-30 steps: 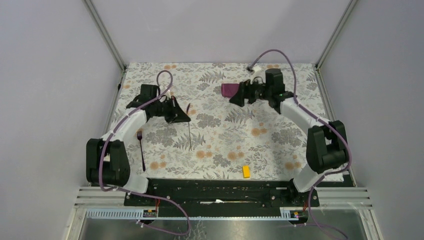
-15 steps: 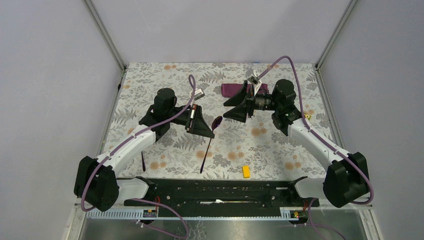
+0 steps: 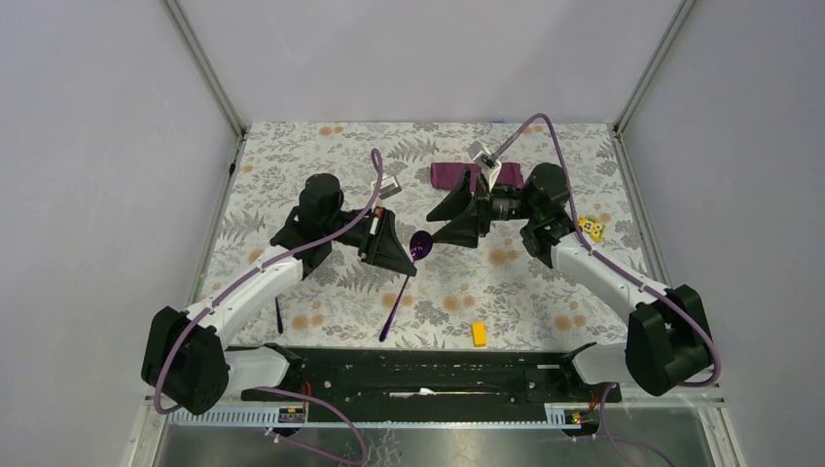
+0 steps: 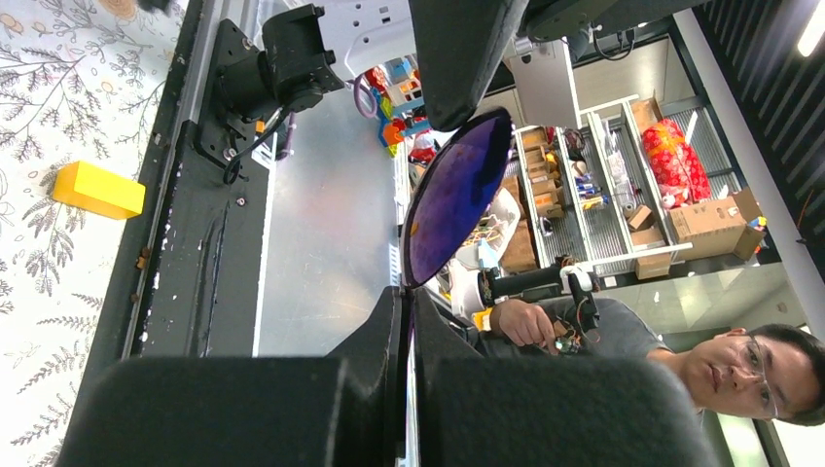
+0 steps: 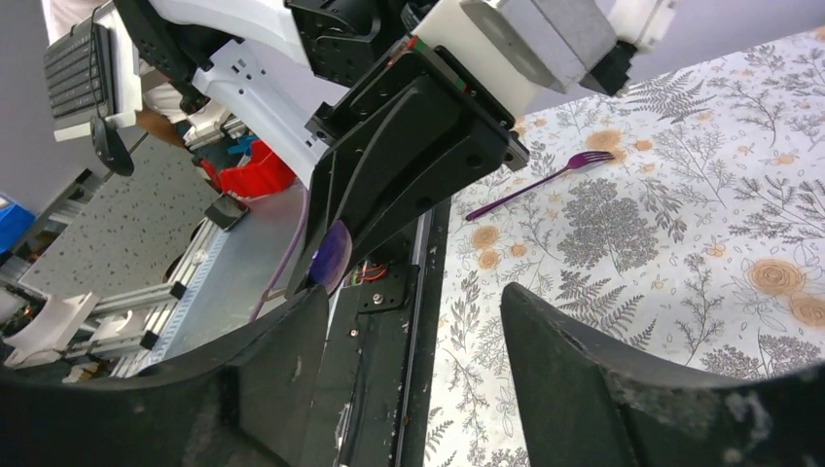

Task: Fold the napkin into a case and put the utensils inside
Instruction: Pick up the spoon from the corner of the board, then pass from the left arm to the right

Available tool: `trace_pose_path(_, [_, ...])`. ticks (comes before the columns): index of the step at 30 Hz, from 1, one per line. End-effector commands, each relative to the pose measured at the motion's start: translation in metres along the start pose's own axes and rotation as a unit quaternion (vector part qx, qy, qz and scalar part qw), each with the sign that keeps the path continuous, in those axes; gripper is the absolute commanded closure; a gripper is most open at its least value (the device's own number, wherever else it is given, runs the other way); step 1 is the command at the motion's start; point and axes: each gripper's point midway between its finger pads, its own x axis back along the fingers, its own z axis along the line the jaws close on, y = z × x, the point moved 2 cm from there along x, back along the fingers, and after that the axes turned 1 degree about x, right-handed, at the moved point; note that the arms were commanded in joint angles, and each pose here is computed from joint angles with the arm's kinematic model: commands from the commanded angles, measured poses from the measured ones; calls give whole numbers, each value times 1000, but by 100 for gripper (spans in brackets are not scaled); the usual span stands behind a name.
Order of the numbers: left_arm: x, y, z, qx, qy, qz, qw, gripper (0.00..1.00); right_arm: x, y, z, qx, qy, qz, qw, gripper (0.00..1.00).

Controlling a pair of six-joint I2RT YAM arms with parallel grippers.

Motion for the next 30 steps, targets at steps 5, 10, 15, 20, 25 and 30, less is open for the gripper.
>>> trace_pose_path(5, [2,2,-4,-29,14,-8,999,100,14,20,-2,33,-78,-14,996,20])
trace_pose_path(10, [3,5,9,-15,47,-9,999,100,8,19,-6,-32,-71,-9,997,24])
trace_pose_path(15, [3,3,17,-4,54,-11,998,100,-13,5,-8,-66,-50,23,996,35])
trace_pose_path(20, [3,3,20,2,58,-12,998,100,-14,0,-12,-77,-52,29,995,48])
trace_pose_path(25, [4,4,25,13,62,-14,998,100,-12,-8,-11,-85,-52,32,995,50])
trace_pose_path(30, [4,6,28,22,64,-15,998,100,-13,-17,-12,-87,-63,42,993,53])
